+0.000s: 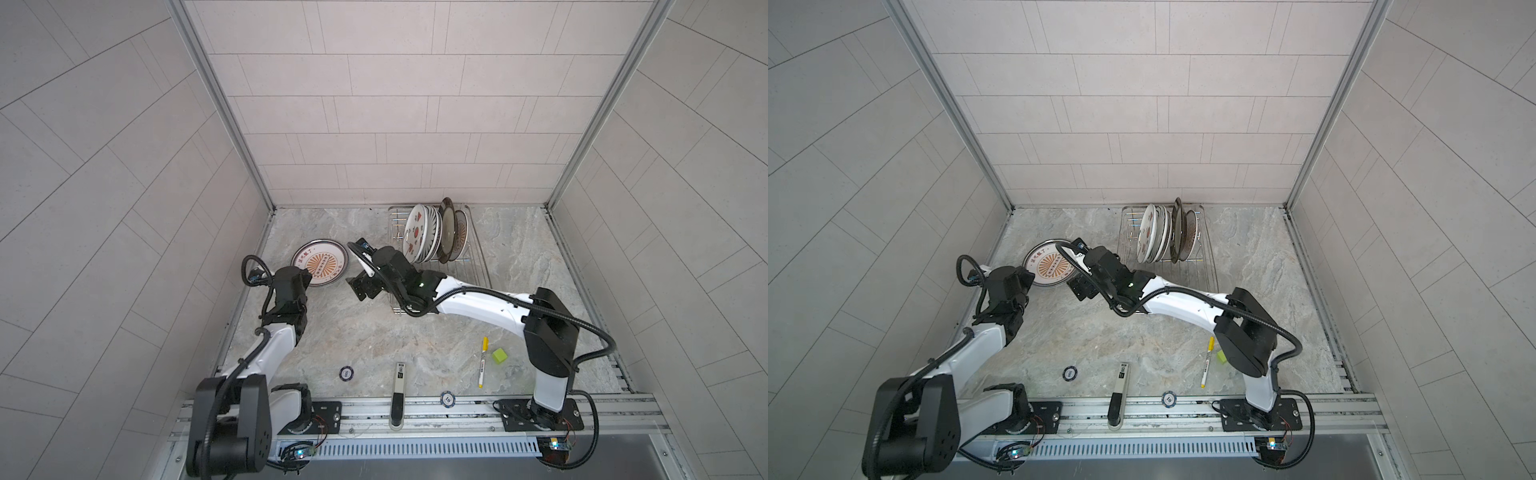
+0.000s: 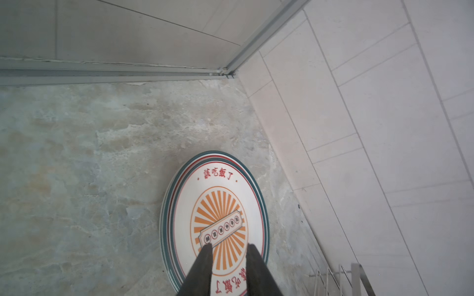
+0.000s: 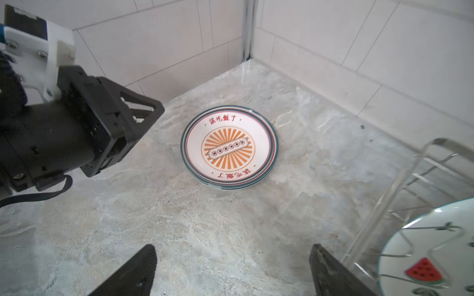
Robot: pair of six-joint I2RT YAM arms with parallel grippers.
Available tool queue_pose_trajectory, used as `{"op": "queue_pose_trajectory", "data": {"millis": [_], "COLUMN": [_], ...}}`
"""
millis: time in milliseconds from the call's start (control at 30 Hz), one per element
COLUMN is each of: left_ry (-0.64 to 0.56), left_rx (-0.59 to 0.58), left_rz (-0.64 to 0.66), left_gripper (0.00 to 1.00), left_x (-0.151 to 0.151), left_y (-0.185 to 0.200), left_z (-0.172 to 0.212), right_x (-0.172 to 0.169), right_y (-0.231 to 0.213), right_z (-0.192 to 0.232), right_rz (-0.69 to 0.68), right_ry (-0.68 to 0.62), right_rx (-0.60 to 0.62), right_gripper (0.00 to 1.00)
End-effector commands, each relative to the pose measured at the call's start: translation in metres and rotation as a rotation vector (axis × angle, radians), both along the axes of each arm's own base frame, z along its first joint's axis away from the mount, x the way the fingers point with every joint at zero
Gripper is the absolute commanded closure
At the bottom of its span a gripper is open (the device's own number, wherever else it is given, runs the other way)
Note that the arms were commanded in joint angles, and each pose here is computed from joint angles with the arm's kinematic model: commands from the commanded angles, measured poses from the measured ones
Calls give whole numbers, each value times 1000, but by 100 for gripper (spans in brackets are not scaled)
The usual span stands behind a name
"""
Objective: Unload the plates from the dish rack
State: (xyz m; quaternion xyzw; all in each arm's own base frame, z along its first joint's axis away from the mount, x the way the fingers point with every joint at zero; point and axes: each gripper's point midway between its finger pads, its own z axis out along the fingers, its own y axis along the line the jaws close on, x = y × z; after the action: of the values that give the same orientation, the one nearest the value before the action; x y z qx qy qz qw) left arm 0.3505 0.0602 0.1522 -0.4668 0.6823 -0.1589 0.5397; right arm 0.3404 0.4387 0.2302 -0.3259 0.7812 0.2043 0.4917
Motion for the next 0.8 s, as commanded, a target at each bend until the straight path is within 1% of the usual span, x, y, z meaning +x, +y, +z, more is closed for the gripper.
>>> {"op": "queue_pose_trajectory", "data": {"millis": [0,67,133,167,200,233,267,333,367,433,467,533,633,700,767], "left_ry": [-93,-158,-205,-235,-256,-269,-292,-333,-350,-367,-406,-444,-483,-525,-550], "left_rx": [70,78,119,164,189,226,235,230,224,218,230,263,271,262,257], "left_rz": [-186,-249,-313,-359,-392,-424,-464,-541,-583,-658,-690,-754,-831,-893,-962], "left_gripper": [76,74,69,62,53,48,44,24,16,6,2,0,0,0,0], "left_x": [-3,-7,-13,-16,-18,-21,-23,-27,-29,-32,-39,-47,-59,-68,-76], "left_y": [-28,-41,-56,-67,-76,-83,-92,-108,-117,-136,-145,-164,-190,-210,-231], "left_z": [21,36,51,61,68,74,82,94,99,105,117,128,138,143,144], "right_x": [-5,-8,-9,-10,-10,-10,-9,-5,-2,6,8,10,14,21,29], "right_y": [-26,-41,-64,-77,-92,-105,-121,-148,-161,-183,-194,-207,-215,-226,-235], "right_z": [36,44,56,60,66,69,73,75,76,77,81,83,87,83,81], "right_rz": [-51,-83,-150,-189,-228,-259,-302,-366,-385,-431,-453,-474,-487,-527,-567], "right_ry": [-99,-129,-160,-177,-187,-192,-195,-184,-170,-138,-130,-115,-89,-56,-26], "right_rx": [21,36,61,85,116,137,150,151,150,184,209,190,96,67,73], "right_gripper": [4,4,4,3,2,2,1,0,0,0,0,0,1,7,13]}}
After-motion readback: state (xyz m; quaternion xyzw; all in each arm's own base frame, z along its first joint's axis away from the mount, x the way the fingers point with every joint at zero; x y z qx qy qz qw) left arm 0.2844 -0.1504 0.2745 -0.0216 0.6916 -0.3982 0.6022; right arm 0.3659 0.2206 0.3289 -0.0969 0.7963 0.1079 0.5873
